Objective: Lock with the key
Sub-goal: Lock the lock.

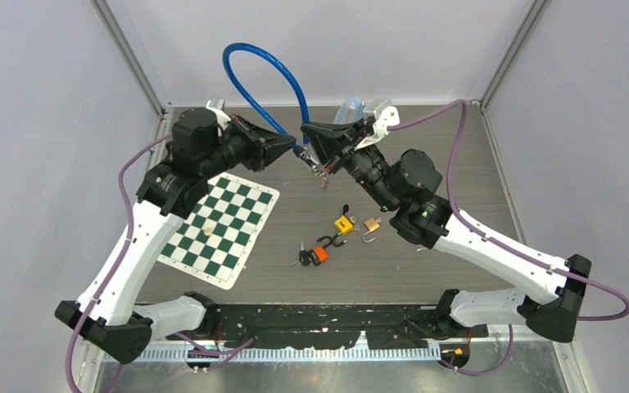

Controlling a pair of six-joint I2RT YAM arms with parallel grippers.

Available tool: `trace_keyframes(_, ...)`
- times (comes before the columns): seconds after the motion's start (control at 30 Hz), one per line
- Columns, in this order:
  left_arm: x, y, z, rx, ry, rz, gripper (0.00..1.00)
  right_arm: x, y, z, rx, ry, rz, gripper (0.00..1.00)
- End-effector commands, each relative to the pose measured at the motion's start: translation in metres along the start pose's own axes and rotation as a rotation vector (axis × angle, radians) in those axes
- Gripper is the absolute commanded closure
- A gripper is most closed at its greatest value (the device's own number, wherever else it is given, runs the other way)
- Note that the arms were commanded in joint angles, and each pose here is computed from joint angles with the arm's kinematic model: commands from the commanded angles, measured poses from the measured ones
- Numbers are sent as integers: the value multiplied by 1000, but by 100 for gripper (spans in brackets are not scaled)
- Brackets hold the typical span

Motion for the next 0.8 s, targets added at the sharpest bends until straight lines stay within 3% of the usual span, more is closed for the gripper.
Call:
trace_keyframes(0.0, -15, -25, 0, 9, 10, -148, 100, -4, 9, 15, 7, -68, 52, 95)
trace_keyframes(0.47, -18, -26, 4, -129, 52, -167, 100, -26, 9, -1, -96, -98, 176, 95)
trace_keyframes(0.77, -17, -21, 3, -139, 51, -151, 100, -23, 12, -1, -94, -154, 214, 95)
Point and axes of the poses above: each gripper's point midway between its finger pads, its own x axis out along the fingers, its own y axis along the line the jaws close on, z = x × y, the point moved 8 cm from there along -x, back along the fingers, and after that the axes turned 8 degrees about x, right-handed, at the moved point
